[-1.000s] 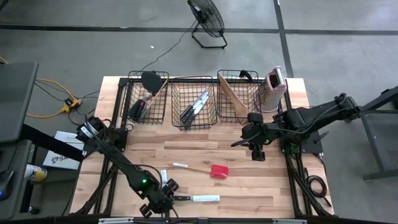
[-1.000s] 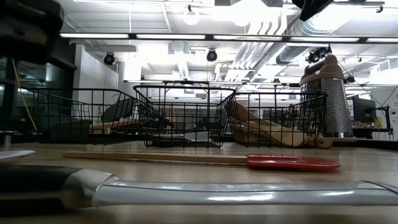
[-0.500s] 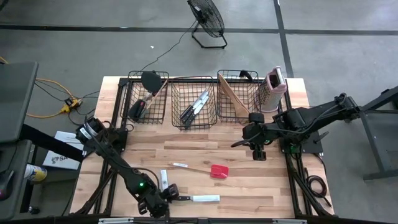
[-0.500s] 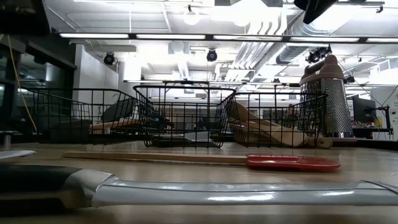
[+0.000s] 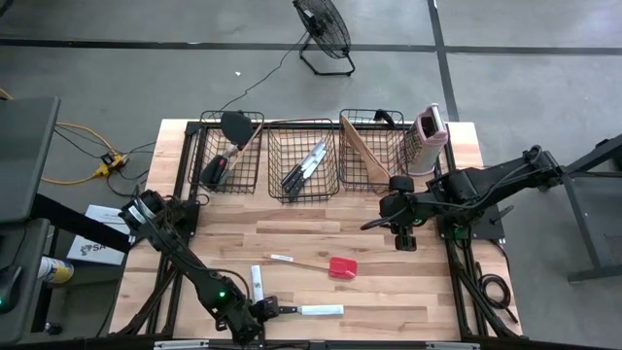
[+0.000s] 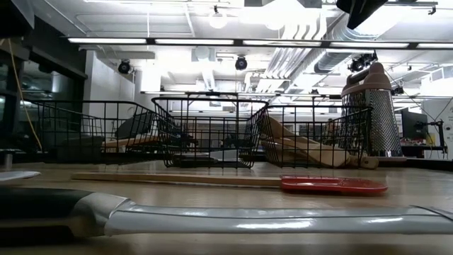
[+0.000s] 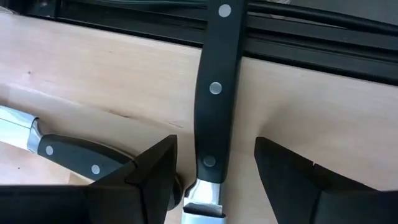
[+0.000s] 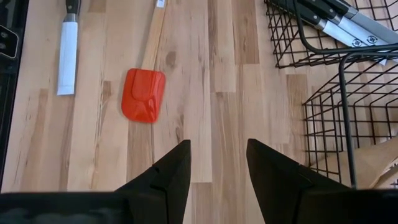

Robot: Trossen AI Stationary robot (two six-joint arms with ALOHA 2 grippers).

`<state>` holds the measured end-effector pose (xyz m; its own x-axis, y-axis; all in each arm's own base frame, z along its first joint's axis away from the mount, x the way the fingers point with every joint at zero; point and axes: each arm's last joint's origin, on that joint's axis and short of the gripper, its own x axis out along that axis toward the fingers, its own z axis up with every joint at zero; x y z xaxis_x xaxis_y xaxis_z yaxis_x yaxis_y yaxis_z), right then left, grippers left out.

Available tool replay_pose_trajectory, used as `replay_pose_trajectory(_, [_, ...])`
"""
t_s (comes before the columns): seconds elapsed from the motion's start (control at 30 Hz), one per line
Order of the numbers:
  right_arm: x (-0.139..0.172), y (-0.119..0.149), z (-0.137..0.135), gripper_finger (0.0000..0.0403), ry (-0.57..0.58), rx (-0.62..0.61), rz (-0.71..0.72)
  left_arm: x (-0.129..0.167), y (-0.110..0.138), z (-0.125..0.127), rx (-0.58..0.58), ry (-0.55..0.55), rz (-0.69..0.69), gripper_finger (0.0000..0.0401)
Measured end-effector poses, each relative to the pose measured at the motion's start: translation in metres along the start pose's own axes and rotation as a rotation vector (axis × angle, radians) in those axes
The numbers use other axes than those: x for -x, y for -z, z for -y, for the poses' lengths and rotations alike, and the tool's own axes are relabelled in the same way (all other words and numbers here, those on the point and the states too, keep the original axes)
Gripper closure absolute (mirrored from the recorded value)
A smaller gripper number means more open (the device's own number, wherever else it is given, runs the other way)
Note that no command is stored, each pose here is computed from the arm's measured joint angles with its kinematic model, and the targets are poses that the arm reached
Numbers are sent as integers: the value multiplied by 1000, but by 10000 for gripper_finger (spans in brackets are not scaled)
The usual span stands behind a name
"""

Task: Pick & Place Kitchen Items
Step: Put the black knife into the middle black wire basket

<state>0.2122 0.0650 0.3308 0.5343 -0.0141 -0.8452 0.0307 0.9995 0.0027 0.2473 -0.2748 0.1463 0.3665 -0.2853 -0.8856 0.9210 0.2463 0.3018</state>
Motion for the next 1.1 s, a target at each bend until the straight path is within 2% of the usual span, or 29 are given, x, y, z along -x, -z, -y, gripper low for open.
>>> replay_pose_trajectory(0.3, [0,0,0,254,0,-8,0,-1,1,1,38,27,5,260])
replay_pose_trajectory(0.47, [0,0,0,254,0,-14,0,-2,1,1,106,31,8,306])
replay_pose_trajectory(0.6, [0,0,0,254,0,-15,0,-2,2,-2,284,19,7,333])
replay_pose_trajectory(0.77, [0,0,0,254,0,-15,0,-3,9,-14,597,-46,-9,335])
replay_pose_trajectory(0.87, [0,0,0,254,0,-15,0,-4,14,-22,747,-68,-7,335])
replay_pose_trajectory(0.97, [0,0,0,254,0,-15,0,-4,16,-27,827,-80,3,335])
replay_pose_trajectory(1.1, [0,0,0,254,0,-15,0,-1,10,-34,832,-91,21,335])
